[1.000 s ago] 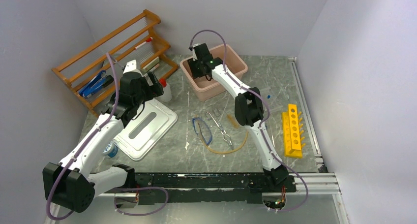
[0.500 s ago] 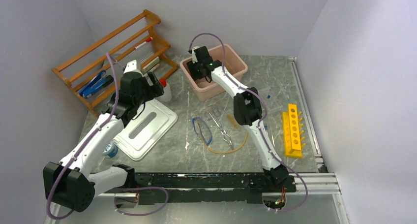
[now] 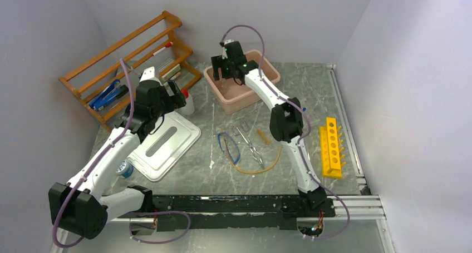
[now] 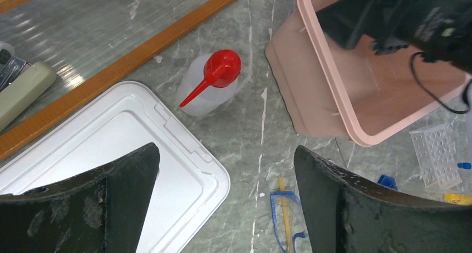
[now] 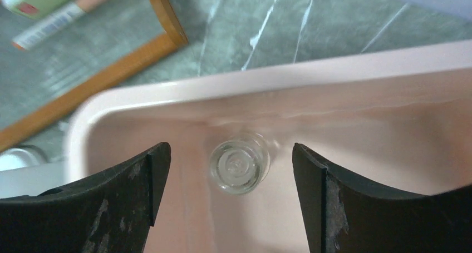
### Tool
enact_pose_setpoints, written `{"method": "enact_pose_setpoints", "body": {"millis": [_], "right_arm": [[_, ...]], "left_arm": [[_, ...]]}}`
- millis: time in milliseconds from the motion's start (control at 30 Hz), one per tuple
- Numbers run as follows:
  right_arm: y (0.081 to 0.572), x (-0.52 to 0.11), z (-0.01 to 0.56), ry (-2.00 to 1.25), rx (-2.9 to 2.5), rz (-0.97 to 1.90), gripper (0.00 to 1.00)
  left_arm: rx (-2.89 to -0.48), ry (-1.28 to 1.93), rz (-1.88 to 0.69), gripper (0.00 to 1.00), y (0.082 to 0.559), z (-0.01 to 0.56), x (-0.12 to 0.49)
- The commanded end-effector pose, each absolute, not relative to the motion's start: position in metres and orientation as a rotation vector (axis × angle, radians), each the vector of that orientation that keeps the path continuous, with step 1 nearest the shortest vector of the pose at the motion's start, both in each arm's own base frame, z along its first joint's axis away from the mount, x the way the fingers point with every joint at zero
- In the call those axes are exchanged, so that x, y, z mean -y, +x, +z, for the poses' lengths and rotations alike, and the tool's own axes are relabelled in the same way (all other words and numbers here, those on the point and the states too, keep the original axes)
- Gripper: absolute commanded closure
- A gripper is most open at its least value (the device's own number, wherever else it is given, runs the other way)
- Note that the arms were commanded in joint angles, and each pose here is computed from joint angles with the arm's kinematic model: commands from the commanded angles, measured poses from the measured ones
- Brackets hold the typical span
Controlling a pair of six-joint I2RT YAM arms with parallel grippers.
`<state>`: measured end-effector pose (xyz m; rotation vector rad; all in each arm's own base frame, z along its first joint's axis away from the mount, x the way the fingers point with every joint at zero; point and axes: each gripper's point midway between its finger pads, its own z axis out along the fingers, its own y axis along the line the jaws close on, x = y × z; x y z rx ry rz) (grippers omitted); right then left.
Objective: Organize the chemistry lab equipment
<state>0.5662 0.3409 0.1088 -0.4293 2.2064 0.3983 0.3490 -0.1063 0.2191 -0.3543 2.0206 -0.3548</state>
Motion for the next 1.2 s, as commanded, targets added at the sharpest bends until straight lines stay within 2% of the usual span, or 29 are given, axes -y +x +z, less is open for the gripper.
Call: {"method": "enact_pose_setpoints", "body": {"millis": [0,267,433,567,733,867,1000,1167], "right_arm": [[0.570,-0.340,0.202,-0.335,-2.057,0.483,0.16],[0.534,-0.344,0.283,-0.330,-1.959,0.593,0.17],[0.493,-0.381,0.296,-0.423,-1.928,0.588,0.17],[0.456,-0.423,0.277,-0.534,-1.927,0.551,0.13],[0.423,-0.465,0.243,-0.692,-1.936,0.564,0.12],[0.415,-0.486,0.214,-0.778,-1.950,0.568,0.13],[0.402,-0.496,0.190,-1.045,-1.897,0.581,0.25],[0.410,-0.487,0.166,-1.176,-1.872,0.532,0.21]], "left_arm": [[-1.973,-0.351,-0.347,0.05,0.351,0.242,0.104],[-2.000,-0.417,-0.271,0.04,0.347,0.241,0.091],[-1.940,-0.491,-0.197,0.04,0.338,0.253,0.070],[-1.869,-0.522,-0.142,0.04,0.327,0.272,0.052],[-1.756,-0.515,-0.099,0.05,0.312,0.305,0.033],[-1.690,-0.459,-0.108,0.05,0.306,0.329,0.031],[-1.678,-0.413,-0.130,0.05,0.305,0.337,0.036],[-1.683,-0.392,-0.159,0.04,0.308,0.340,0.042]]}}
